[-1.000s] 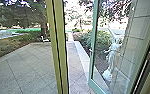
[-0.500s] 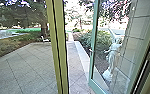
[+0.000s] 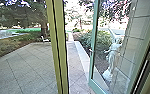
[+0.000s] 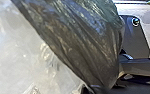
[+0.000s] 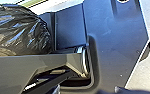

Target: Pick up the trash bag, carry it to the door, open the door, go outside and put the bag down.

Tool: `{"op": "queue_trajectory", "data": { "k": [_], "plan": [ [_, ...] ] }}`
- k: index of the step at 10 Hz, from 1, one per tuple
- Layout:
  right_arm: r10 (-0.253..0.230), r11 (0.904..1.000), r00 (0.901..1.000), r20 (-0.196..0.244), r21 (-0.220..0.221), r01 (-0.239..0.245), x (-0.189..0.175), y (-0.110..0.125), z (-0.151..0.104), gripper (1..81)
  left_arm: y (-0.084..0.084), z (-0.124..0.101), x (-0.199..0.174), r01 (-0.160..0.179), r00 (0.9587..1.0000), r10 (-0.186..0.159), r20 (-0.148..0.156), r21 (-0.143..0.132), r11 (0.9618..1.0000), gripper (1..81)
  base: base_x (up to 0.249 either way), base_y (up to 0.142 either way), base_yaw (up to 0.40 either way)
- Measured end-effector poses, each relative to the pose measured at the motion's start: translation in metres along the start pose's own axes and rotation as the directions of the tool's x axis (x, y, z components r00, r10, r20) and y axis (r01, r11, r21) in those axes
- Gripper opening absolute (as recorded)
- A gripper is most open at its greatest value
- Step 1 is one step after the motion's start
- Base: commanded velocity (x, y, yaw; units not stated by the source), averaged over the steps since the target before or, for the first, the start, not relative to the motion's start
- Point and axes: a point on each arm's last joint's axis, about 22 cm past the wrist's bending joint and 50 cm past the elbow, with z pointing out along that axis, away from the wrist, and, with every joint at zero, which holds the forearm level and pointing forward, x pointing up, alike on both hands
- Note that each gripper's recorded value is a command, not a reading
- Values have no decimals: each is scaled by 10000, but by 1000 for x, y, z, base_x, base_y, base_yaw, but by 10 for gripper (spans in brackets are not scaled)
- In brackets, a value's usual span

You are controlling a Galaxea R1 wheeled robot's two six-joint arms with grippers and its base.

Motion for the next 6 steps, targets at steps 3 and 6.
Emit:
{"op": "queue_trajectory", "data": {
  "k": [3,6],
  "plan": [
    [27,10000,10000,63,-14,-27,-6,1,0,811,0,0,0,-1,10000,1,-8,1,10000,10,0,-84,0],
    [108,9999,9999,50,9,-108,-9,-1,1,811,-8,-2,-1,-12,10000,12,5,103,9999,10,0,-94,0]
  ]
}}
